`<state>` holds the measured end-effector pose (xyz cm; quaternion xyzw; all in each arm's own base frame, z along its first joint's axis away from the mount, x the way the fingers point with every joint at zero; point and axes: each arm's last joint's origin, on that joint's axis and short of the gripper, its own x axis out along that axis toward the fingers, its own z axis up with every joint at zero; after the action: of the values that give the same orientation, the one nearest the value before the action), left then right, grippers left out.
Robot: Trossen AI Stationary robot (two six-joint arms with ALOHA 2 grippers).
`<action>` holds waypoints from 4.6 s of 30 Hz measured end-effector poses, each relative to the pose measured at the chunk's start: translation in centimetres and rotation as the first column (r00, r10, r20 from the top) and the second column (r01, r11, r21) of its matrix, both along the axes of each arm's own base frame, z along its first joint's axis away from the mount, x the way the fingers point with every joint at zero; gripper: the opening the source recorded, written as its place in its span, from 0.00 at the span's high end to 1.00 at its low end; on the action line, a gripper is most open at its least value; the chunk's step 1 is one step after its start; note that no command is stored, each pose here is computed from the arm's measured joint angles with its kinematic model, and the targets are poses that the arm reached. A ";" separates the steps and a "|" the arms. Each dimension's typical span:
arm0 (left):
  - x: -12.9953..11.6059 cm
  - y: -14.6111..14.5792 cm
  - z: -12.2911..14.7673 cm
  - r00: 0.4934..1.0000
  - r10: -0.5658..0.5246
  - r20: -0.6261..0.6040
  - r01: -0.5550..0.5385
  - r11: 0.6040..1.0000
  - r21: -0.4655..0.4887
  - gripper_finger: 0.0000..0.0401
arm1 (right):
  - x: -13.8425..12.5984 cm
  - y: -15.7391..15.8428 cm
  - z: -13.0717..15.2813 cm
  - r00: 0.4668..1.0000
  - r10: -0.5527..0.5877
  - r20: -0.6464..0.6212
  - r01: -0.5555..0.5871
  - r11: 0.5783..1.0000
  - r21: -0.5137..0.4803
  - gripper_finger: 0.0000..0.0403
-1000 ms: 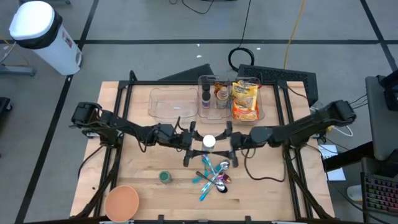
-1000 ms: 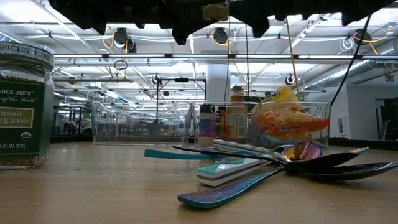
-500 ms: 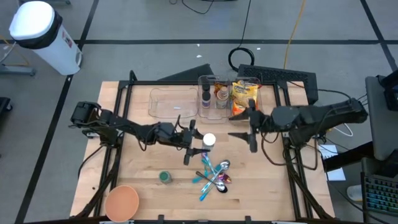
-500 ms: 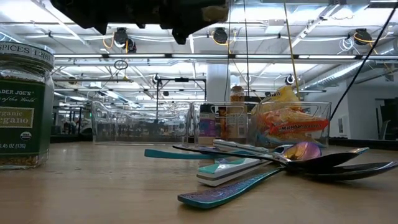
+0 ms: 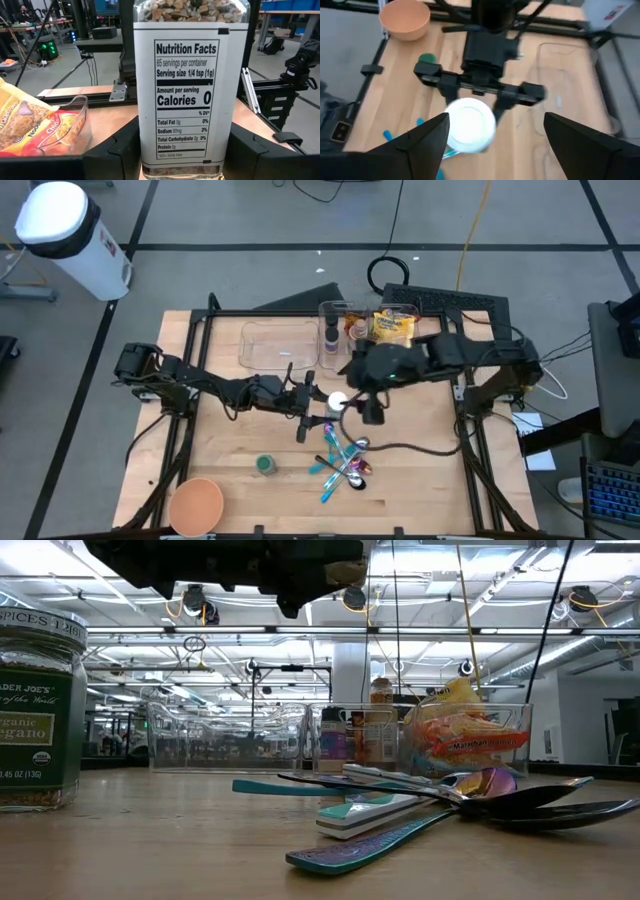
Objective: Pick & Place Food Item
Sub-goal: Put the white seasoning bottle into the middle transparent bin, then put the green seasoning bottle into the middle transparent bin
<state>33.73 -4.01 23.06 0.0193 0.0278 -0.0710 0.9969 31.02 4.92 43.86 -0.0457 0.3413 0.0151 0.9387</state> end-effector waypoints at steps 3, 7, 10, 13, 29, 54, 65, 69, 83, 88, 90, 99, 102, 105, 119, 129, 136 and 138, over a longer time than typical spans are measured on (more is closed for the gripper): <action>0.0 0.0 0.0 1.000 0.000 0.001 0.000 1.000 0.000 0.50 | 1.1 0.3 -1.1 0.999 0.025 -0.042 -0.024 0.999 0.021 0.21; 0.0 0.0 0.0 1.000 0.008 0.001 -0.008 1.000 0.000 0.50 | 2.3 0.6 -2.3 0.995 0.042 -0.088 -0.039 0.999 0.034 0.21; 0.0 0.0 0.0 1.000 0.008 0.000 -0.008 1.000 -0.003 0.50 | 2.7 0.7 -2.9 0.993 0.034 -0.112 -0.031 0.999 0.034 0.23; 0.0 0.0 0.0 1.000 0.009 -0.001 -0.009 1.000 -0.004 0.50 | 2.5 0.4 -3.0 0.991 0.011 -0.137 -0.005 0.999 0.042 0.26; 0.0 0.1 0.0 0.998 0.061 -0.007 -0.061 0.997 -0.039 0.50 | 2.5 0.0 -2.9 0.990 0.018 -0.140 -0.005 0.996 0.092 0.53; -6.3 1.1 6.7 0.992 0.112 -0.049 -0.109 0.992 0.058 0.49 | -1.3 -17.4 -5.4 0.896 -0.386 -0.220 0.414 0.906 0.095 0.53; -6.2 1.1 6.0 0.986 0.135 -0.095 -0.127 0.988 0.090 0.56 | -1.7 -20.5 -13.2 0.863 -0.417 -0.286 0.464 0.878 0.116 0.53; -6.2 1.1 6.0 0.986 0.136 -0.094 -0.127 0.987 0.095 0.58 | -1.7 -20.4 -14.8 0.844 -0.406 -0.350 0.463 0.882 0.093 0.53; -6.2 1.5 6.0 0.983 0.156 -0.093 -0.147 0.985 0.096 0.55 | -1.7 -19.7 -14.1 0.862 -0.380 -0.335 0.439 0.890 0.121 0.53; -6.2 1.5 6.0 0.983 0.156 -0.093 -0.147 0.985 0.095 0.52 | -1.2 -19.2 -14.1 0.870 -0.371 -0.325 0.428 0.895 0.127 0.53; -6.2 1.5 6.0 0.983 0.156 -0.093 -0.147 0.985 0.095 0.51 | -1.1 -19.2 -14.6 0.869 -0.375 -0.323 0.432 0.893 0.127 0.53; -6.2 1.5 6.0 0.983 0.156 -0.094 -0.148 0.985 0.094 0.47 | -1.4 -18.9 -18.5 0.856 -0.381 -0.349 0.448 0.884 0.136 0.53; -6.2 1.5 6.0 0.983 0.157 -0.094 -0.148 0.984 0.094 0.49 | -1.5 -18.9 -19.4 0.857 -0.381 -0.348 0.448 0.884 0.135 0.53; -6.2 1.5 6.0 0.983 0.157 -0.094 -0.149 0.985 0.093 0.51 | -1.6 -18.8 -20.4 0.860 -0.382 -0.339 0.446 0.884 0.136 0.53; -6.2 1.5 6.0 0.981 0.167 -0.098 -0.161 0.985 0.067 0.59 | -2.3 -18.5 -22.5 0.851 -0.377 -0.366 0.450 0.883 0.137 0.33; -6.2 1.5 6.0 0.979 0.171 -0.110 -0.173 0.985 -0.005 0.56 | -2.9 -18.2 -21.4 0.857 -0.383 -0.346 0.448 0.884 0.133 0.10; -6.2 1.5 6.0 0.978 0.179 -0.111 -0.180 0.984 0.001 0.51 | -4.9 -17.2 -16.8 0.904 -0.387 -0.182 0.410 0.905 0.116 0.11; -6.3 1.5 5.8 0.975 0.181 -0.131 -0.182 0.983 0.004 0.49 | -5.9 -16.5 -15.1 0.914 -0.388 -0.120 0.401 0.908 0.116 0.11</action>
<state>27.48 -2.48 28.88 0.0080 0.0943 0.0191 0.9953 25.14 -11.60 28.71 0.0902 0.3855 -0.1495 0.9061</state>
